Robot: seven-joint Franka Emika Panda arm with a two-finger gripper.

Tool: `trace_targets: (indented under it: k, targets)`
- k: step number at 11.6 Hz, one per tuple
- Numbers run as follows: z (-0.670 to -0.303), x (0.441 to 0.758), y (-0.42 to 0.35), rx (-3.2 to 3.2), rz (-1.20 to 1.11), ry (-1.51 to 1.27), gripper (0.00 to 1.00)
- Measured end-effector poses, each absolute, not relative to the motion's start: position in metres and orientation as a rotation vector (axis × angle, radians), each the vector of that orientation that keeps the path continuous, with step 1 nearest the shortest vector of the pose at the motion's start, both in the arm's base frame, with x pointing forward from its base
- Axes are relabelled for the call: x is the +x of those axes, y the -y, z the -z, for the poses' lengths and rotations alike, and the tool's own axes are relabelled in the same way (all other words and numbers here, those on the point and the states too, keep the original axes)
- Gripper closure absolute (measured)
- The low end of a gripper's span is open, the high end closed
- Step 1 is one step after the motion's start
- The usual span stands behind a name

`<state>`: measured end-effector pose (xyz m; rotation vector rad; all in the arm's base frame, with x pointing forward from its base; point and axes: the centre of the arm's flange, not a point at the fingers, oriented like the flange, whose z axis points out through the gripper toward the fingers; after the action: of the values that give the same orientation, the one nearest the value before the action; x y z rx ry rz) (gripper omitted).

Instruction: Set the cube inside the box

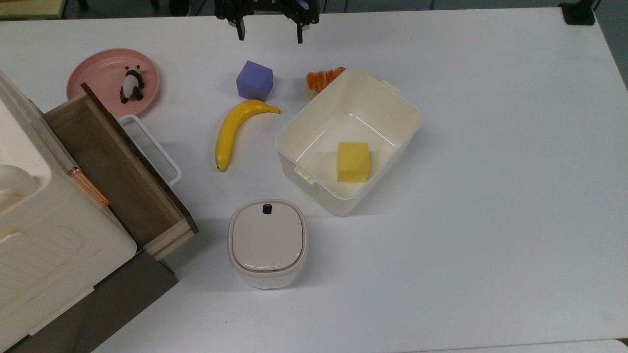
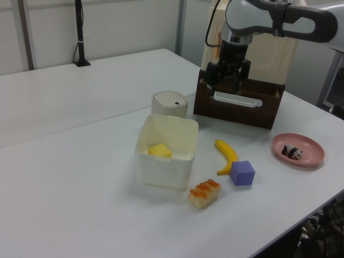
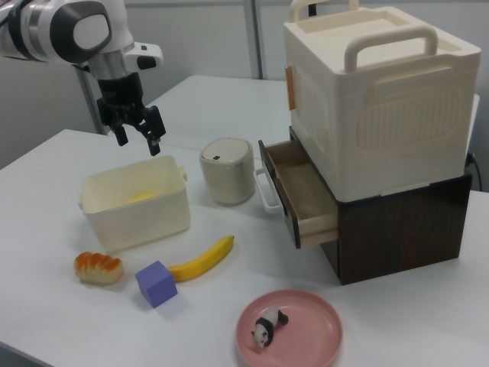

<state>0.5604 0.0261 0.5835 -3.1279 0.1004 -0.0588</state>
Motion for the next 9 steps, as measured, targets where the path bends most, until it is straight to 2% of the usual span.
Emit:
trace_targets:
  k: [9]
  targets:
    - [-0.5853, 0.56, -0.0199, -3.127, 0.064, -0.125, 0.0]
